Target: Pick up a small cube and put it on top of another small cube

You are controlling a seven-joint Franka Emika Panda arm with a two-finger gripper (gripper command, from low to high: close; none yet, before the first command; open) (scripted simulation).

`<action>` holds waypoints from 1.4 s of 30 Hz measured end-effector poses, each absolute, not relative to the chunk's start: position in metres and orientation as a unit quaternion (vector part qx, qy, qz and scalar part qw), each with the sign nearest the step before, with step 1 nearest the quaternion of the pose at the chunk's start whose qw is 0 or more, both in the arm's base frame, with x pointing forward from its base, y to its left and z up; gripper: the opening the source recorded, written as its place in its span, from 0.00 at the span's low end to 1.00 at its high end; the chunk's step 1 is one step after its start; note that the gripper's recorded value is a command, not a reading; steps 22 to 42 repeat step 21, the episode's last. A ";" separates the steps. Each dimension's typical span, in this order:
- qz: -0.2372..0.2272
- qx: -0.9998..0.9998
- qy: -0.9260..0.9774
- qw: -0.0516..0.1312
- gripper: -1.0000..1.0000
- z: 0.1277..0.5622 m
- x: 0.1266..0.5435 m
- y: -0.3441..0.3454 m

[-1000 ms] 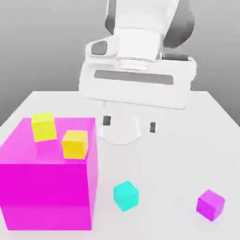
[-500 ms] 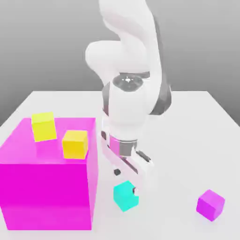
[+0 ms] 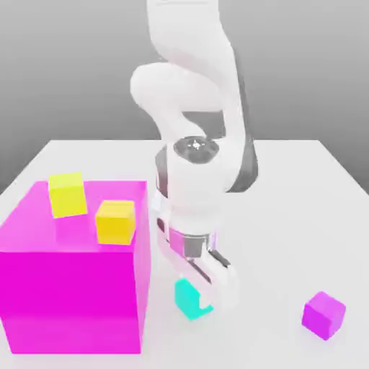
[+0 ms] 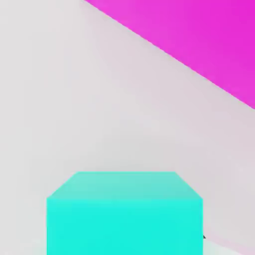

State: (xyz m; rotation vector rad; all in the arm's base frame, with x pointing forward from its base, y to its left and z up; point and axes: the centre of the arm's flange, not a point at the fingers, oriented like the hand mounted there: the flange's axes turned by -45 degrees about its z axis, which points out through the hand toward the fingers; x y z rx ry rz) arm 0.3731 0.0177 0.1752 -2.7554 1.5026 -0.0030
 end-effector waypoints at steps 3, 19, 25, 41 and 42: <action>0.000 -0.893 0.450 0.000 0.00 0.197 0.378 0.041; -0.001 -0.974 0.226 0.001 1.00 0.189 0.405 0.249; -0.001 -0.974 0.226 0.001 1.00 0.189 0.405 0.249; -0.001 -0.974 0.226 0.001 1.00 0.189 0.405 0.249; -0.001 -0.974 0.226 0.001 1.00 0.189 0.405 0.249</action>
